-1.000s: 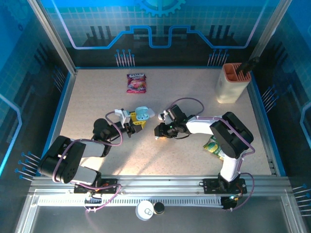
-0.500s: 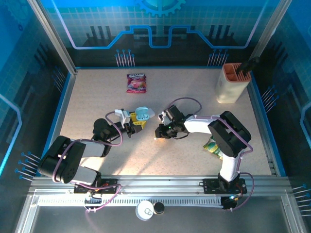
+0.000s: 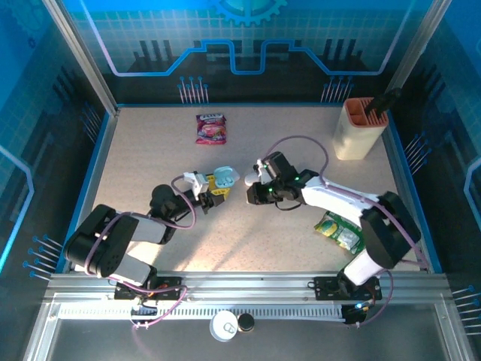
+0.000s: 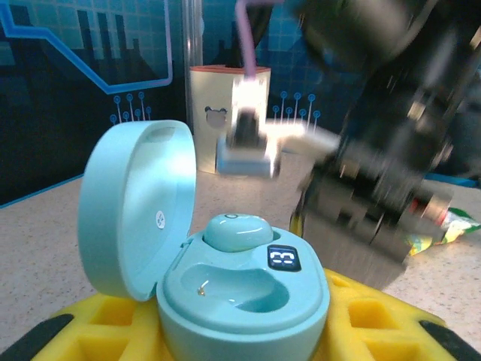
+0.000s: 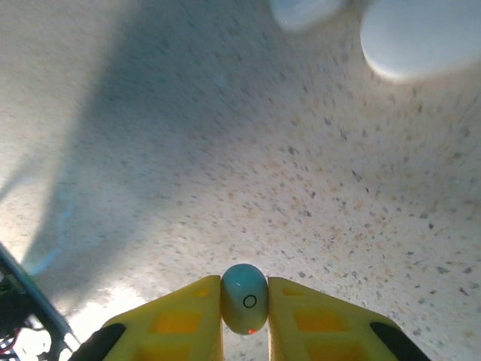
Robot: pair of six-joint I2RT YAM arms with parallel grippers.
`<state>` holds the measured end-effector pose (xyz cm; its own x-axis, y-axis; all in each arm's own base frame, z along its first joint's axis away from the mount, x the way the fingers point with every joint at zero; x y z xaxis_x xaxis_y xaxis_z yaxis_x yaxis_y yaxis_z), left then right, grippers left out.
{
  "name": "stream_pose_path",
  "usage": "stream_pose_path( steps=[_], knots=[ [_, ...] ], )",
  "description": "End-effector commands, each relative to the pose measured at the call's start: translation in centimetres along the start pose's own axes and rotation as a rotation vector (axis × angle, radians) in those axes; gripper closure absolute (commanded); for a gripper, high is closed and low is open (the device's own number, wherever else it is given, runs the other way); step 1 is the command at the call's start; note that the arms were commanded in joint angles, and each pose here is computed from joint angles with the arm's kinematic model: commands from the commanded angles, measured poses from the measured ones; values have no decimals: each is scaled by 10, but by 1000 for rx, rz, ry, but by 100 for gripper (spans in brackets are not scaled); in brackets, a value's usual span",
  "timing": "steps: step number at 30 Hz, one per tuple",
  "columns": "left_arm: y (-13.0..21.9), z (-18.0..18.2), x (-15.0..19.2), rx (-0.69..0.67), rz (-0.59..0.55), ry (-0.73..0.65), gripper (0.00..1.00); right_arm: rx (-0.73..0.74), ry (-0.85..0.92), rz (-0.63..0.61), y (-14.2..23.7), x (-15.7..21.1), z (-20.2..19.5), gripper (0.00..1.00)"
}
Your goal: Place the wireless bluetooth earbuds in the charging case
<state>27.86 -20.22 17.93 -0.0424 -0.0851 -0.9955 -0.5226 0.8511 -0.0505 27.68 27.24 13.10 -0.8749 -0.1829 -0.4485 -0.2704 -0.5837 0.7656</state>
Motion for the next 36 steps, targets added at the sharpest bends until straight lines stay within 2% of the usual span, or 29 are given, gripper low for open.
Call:
stream_pose_path(
  steps=[1,6,12,22,36],
  knots=[
    [-5,6,1,-96,-11,-138,71,34,85,-52,37,-14,13,82],
    [-13,4,4,-145,0,-218,70,-8,165,-114,67,-33,44,82],
    [-22,-3,7,-137,5,-245,71,-38,230,-133,75,-48,64,82],
    [-32,-12,5,-119,-4,-251,72,-96,276,-104,59,-51,86,81],
    [-31,-12,2,-130,-9,-271,72,-92,274,-59,33,-44,84,82]
  ],
)
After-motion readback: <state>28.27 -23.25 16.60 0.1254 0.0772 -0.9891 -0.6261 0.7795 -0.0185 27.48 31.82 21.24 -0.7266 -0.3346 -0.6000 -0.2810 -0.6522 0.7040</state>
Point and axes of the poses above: each hand's point on the last joint's axis, 136 mm out from that joint toward the fingers, its own y axis back along the fingers, its own z axis along the line the jaws close on, x = y × z, the point moved 2 cm from there along y, back along the fingers, and after that the axes turned 5 degrees about y, right-handed, at the moved point
